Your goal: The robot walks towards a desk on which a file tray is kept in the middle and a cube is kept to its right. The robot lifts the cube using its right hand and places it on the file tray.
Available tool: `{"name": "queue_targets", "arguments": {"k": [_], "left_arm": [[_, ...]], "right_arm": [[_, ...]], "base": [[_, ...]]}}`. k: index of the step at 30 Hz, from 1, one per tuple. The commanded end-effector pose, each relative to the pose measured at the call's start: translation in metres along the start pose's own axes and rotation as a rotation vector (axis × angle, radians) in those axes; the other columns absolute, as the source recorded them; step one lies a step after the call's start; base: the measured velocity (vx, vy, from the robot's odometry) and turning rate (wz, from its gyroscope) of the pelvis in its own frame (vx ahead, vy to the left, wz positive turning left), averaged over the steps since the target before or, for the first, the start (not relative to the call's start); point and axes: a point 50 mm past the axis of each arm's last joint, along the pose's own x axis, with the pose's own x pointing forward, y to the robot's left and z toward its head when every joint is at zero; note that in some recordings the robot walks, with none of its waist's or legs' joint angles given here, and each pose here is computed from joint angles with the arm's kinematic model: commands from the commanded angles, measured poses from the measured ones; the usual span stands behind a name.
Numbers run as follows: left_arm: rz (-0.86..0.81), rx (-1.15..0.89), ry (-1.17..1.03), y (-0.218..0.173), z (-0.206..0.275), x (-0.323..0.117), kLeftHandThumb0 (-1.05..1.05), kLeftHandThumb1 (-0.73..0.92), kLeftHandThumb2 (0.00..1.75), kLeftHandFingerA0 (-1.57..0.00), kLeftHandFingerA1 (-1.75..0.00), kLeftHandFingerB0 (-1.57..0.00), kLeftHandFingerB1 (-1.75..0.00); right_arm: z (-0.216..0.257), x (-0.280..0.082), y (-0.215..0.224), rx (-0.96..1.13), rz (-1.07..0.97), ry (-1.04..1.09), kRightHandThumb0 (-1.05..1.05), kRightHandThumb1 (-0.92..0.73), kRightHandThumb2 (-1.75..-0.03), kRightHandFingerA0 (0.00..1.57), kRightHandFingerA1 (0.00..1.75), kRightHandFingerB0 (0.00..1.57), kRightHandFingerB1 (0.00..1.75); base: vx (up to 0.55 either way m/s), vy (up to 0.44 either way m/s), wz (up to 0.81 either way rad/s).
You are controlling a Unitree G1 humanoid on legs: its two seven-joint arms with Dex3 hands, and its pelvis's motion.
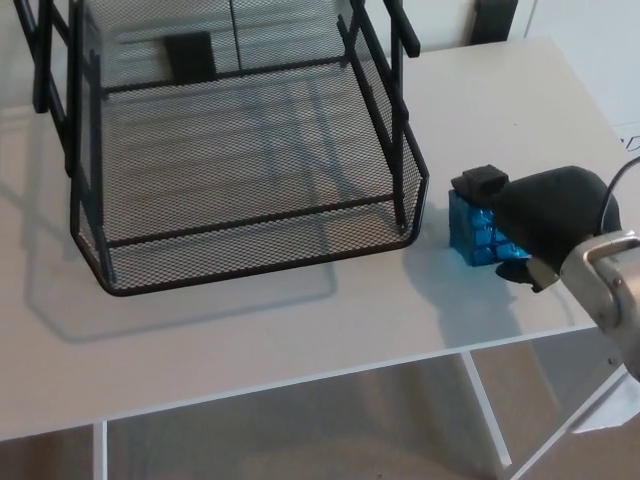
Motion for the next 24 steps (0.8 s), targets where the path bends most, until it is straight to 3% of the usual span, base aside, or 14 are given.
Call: {"name": "queue_targets", "arguments": {"k": [1, 8, 13, 14, 15, 18, 22, 24], "left_arm": [[0.01, 0.042, -0.034, 0.0, 0.0, -0.002, -0.61, 0.83, 0.65, -0.43, -0.45, -0.3, -0.34], [0.02, 0.052, -0.039, 0.0, 0.002, 0.0, -0.61, 0.83, 0.65, -0.42, -0.43, -0.3, -0.34], [0.031, 0.046, -0.057, 0.002, 0.006, 0.001, -0.6, 0.83, 0.65, -0.47, -0.46, -0.33, -0.35], [0.028, 0.052, -0.07, 0.002, 0.008, 0.0, -0.59, 0.83, 0.65, -0.45, -0.45, -0.32, -0.35], [0.028, 0.05, -0.077, 0.002, 0.009, 0.0, -0.6, 0.82, 0.64, -0.45, -0.45, -0.34, -0.36], [0.031, 0.042, -0.075, 0.002, 0.011, 0.002, -0.61, 0.83, 0.65, -0.43, -0.43, -0.33, -0.34], [0.041, 0.051, -0.073, 0.003, 0.016, 0.003, -0.61, 0.83, 0.65, -0.46, -0.44, -0.33, -0.34], [0.033, 0.025, -0.079, 0.002, 0.018, 0.004, -0.6, 0.83, 0.65, -0.42, -0.44, -0.29, -0.34]], "right_arm": [[-0.004, -0.033, 0.061, -0.118, 0.096, -0.034, -0.34, -0.61, -0.58, 0.91, 1.65, 0.88, 0.68], [-0.006, -0.038, 0.065, -0.035, -0.031, -0.016, -0.41, -0.63, -0.59, 0.92, 1.63, 0.85, 0.72], [-0.012, -0.034, 0.047, 0.034, -0.178, -0.062, -0.39, -0.62, -0.58, 0.92, 1.68, 0.88, 0.64], [-0.012, -0.033, 0.042, 0.038, -0.235, -0.063, -0.39, -0.6, -0.62, 0.93, 1.72, 0.9, 0.7], [-0.014, -0.031, 0.033, 0.06, -0.3, -0.071, -0.27, -0.76, -0.67, 0.92, 1.75, 0.81, 1.14], [-0.022, -0.027, 0.003, 0.104, -0.378, -0.086, -0.2, -0.72, -0.71, 0.94, 1.69, 0.84, 1.05], [-0.035, -0.019, -0.045, 0.137, -0.508, -0.098, -0.15, -0.66, -0.85, 1.03, 1.5, 0.88, 1.08], [-0.04, -0.019, -0.067, 0.157, -0.555, -0.115, -0.14, -0.67, -0.93, 0.99, 1.52, 0.86, 1.13]], "base": [[0.0, 0.0, 0.0], [0.0, 0.0, 0.0], [0.0, 0.0, 0.0], [0.0, 0.0, 0.0], [0.0, 0.0, 0.0], [0.0, 0.0, 0.0], [0.0, 0.0, 0.0], [0.0, 0.0, 0.0]]}}
